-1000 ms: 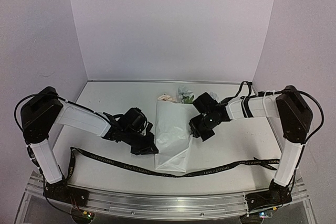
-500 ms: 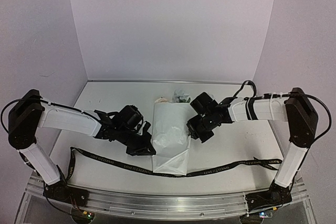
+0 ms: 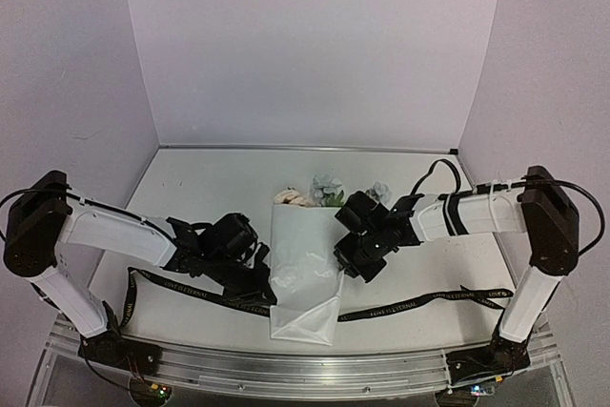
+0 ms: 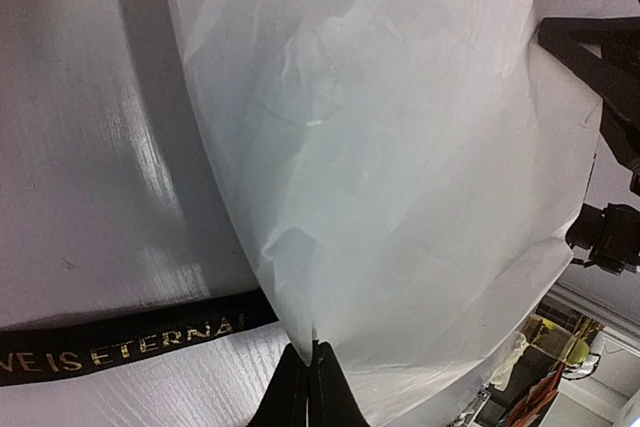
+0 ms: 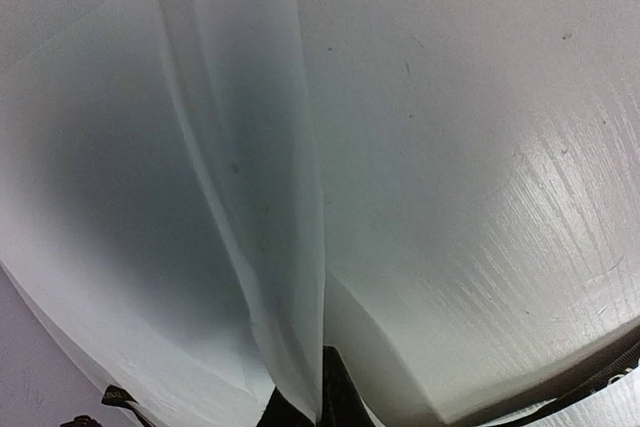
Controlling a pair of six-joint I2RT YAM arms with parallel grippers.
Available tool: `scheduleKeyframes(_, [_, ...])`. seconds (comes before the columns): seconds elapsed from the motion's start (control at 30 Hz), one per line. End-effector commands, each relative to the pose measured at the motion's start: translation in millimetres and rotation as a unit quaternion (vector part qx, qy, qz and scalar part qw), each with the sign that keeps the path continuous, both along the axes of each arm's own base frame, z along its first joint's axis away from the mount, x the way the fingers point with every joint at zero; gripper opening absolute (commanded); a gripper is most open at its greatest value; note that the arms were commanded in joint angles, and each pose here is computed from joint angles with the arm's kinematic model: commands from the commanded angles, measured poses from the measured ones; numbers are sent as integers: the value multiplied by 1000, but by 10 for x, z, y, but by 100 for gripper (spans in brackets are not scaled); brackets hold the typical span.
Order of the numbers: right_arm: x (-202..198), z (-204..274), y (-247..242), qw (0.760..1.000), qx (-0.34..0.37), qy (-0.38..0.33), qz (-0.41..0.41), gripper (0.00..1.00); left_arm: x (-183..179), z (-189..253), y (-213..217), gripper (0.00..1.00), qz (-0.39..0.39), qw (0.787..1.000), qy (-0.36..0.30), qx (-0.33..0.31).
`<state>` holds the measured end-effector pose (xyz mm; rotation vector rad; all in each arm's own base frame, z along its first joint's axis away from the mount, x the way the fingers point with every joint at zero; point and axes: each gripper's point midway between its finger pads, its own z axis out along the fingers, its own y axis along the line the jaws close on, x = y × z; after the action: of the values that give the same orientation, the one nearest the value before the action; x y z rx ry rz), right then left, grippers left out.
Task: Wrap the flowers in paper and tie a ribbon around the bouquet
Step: Place the folded bouquet on the ribbon, then adjust the ribbon at the center of the board.
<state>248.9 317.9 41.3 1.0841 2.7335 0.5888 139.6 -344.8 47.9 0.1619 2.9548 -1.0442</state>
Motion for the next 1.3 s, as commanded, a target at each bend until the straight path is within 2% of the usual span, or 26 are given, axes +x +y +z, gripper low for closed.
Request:
scheduleKeyframes(0.0, [-5,149,-89,1000,-6,-27,8,18,27,121,-4,10,20,1000,-14,-16])
scheduleKeyframes(0.07, [-35,160,-118,999,-10,-28,20,36,67,140,28,19,30,999,-24,-9])
scheduleKeyframes(0.13, [-74,192,-142,999,-12,-31,39,49,123,173,77,26,48,998,-35,-2])
scheduleKeyframes(0.23, [-164,220,-275,997,-30,-33,68,63,245,256,232,46,89,994,-59,21])
scheduleKeyframes(0.33, [-247,264,-516,993,-58,-40,96,75,415,334,526,61,153,983,-82,57])
scheduleKeyframes(0.43, [-335,315,-790,986,-93,-46,127,97,579,385,922,72,227,963,-105,99])
scheduleKeyframes(0.63, [-473,318,-1236,980,-130,-56,140,98,749,457,1768,75,372,905,-119,169])
scheduleKeyframes(0.77, [-596,271,-1462,983,-126,-42,130,98,721,323,2311,74,442,866,-99,211])
scheduleKeyframes(0.93, [-705,212,-1835,975,-163,-77,126,98,659,136,2866,75,502,820,-81,263])
scheduleKeyframes(1.27, [-883,200,-2422,955,-236,-126,125,98,942,-62,3338,75,571,774,-47,268])
